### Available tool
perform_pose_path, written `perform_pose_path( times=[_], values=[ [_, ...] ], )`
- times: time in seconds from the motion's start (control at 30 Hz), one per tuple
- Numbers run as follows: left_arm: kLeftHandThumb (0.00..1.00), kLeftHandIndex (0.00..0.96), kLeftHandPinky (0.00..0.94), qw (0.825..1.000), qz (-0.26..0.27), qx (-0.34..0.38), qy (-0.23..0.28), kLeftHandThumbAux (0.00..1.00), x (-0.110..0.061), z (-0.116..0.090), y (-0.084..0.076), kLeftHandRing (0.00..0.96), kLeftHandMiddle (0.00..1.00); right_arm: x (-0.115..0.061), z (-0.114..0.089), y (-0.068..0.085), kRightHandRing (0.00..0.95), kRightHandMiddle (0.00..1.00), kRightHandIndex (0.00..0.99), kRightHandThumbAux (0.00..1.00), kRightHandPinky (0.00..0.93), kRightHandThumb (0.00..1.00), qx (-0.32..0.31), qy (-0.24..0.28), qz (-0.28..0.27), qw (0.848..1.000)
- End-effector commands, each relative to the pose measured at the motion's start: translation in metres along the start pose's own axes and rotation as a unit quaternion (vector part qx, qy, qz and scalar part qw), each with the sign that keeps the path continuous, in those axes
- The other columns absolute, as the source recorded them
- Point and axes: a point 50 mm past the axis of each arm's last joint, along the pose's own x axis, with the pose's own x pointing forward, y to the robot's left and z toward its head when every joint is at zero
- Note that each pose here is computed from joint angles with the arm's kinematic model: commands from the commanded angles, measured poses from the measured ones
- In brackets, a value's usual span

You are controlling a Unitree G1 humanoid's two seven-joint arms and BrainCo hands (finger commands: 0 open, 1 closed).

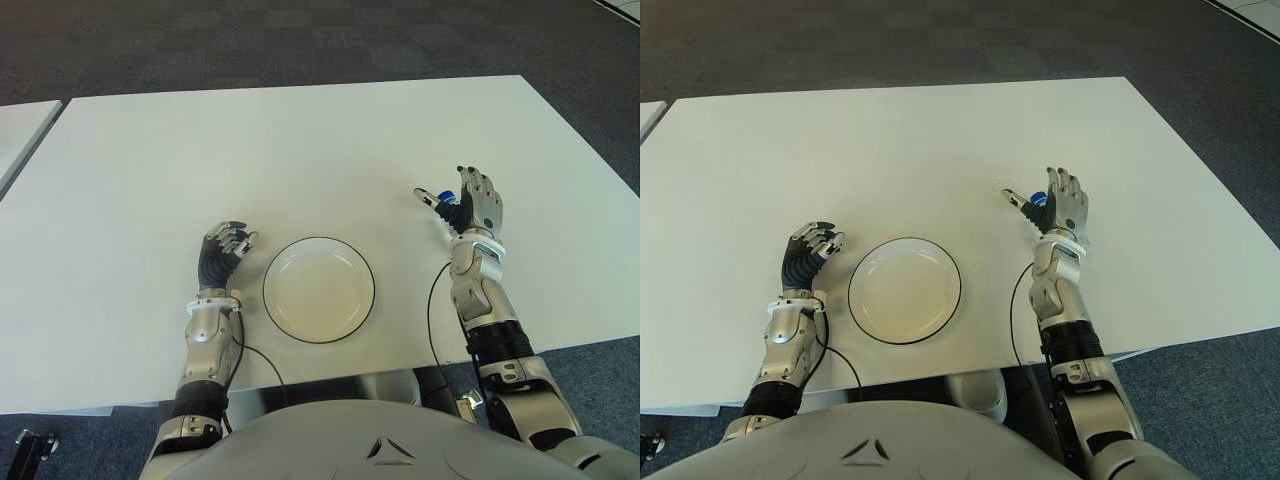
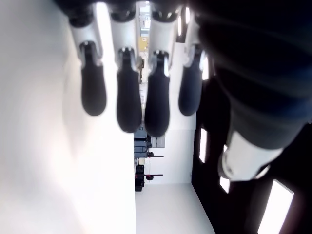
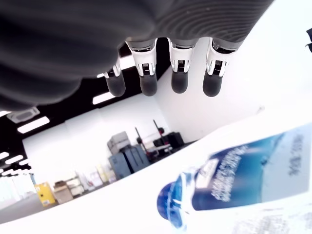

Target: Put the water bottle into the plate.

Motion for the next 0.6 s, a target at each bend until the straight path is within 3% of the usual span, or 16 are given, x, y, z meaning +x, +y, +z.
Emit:
perform_pose_path(
  times=[0.03,0.27,0.6],
  values=[
    [0.706,0.433,0.507,0.999,0.016,-0.009,0.041,0.711,-0.009,-0.013,0.001,0.536,0.563,0.001,-0.001,0.007,0.0,0.0,0.0,0.211,0.0,0.519,-0.017,0.014,0.046,0.999],
    [0.706,0.433,0.507,0.999,0.019,-0.006,0.036,0.71,-0.009,-0.012,0.001,0.531,0.561,0.004,-0.012,0.029,0.0,0.0,0.0,0.213,0.0,0.504,-0.067,0.059,0.125,0.988],
    [0.707,0.434,0.504,0.999,0.019,-0.006,0.031,0.709,-0.009,-0.012,0.001,0.527,0.562,0.006,-0.018,0.044,0.0,0.0,0.0,0.204,0.0,0.515,-0.075,0.107,0.163,0.978]
  ],
)
